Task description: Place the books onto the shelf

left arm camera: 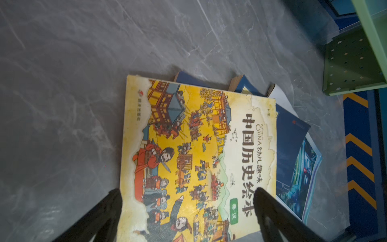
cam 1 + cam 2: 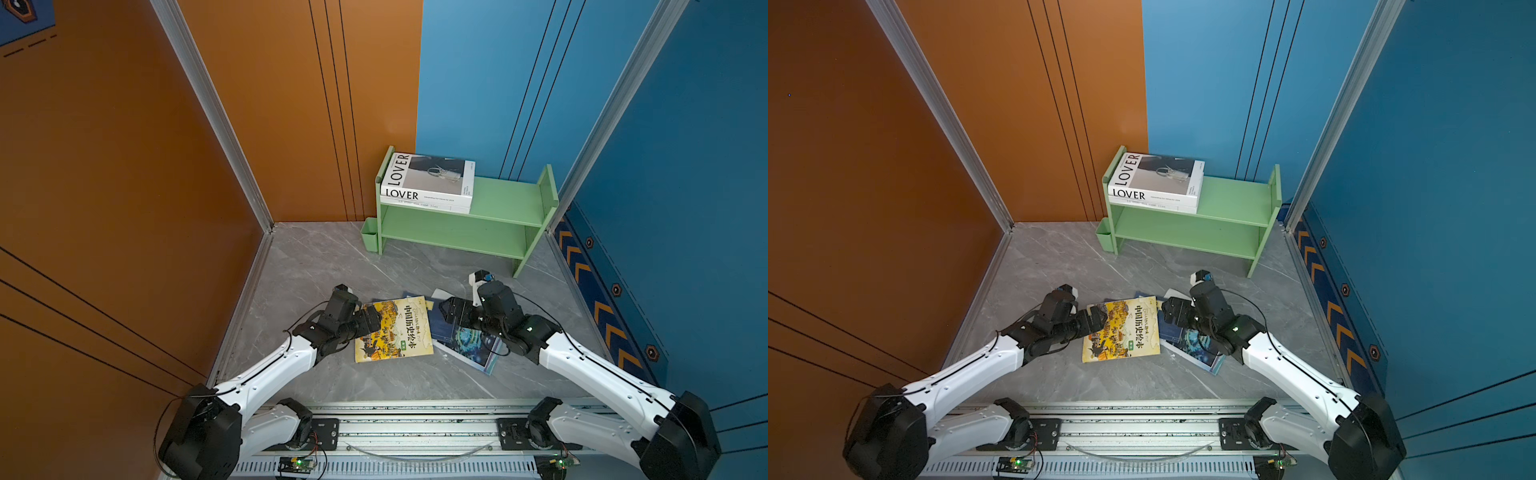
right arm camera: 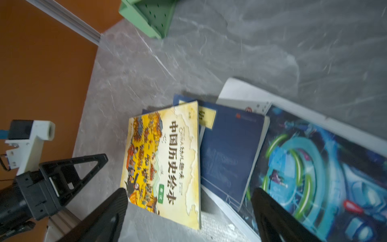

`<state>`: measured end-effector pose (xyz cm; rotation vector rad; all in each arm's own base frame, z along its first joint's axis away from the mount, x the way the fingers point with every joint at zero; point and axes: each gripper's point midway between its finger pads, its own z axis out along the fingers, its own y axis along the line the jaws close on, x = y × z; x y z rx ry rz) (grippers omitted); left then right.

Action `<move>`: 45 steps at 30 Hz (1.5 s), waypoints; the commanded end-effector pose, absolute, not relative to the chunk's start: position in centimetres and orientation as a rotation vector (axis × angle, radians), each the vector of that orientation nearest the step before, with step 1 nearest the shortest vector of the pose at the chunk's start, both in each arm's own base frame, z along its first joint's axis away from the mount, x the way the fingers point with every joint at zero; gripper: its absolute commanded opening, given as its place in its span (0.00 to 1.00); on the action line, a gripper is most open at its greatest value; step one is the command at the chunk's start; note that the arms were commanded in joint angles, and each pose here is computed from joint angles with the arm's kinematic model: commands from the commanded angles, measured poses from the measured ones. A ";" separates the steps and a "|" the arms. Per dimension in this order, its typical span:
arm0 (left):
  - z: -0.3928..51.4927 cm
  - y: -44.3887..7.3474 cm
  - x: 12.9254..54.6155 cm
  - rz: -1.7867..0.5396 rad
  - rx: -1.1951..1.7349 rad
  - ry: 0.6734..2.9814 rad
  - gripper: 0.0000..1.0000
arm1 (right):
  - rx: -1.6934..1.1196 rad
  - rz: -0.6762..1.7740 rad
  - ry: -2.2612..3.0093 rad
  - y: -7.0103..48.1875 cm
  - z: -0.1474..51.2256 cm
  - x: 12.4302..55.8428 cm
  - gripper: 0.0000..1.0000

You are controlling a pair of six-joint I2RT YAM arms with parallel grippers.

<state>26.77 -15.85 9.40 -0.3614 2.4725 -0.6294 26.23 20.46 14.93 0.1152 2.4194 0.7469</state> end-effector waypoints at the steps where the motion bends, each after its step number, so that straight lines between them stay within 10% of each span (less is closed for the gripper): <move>1: 8.7 -15.2 26.5 -0.633 -0.467 2.419 1.00 | 0.152 0.848 2.476 21.0 13.2 24.3 0.92; 8: 11.2 -18.1 24.5 -0.674 -0.199 2.357 0.99 | 0.394 0.510 2.539 13.9 9.8 22.2 0.92; 28: 12.2 -48.0 19.9 -0.939 1.021 2.287 0.98 | 1.047 0.342 2.244 0.5 9.4 21.5 0.99; 45: 1.8 -47.0 25.1 -0.543 0.894 2.634 0.98 | 0.982 0.410 2.275 0.2 11.0 25.8 1.00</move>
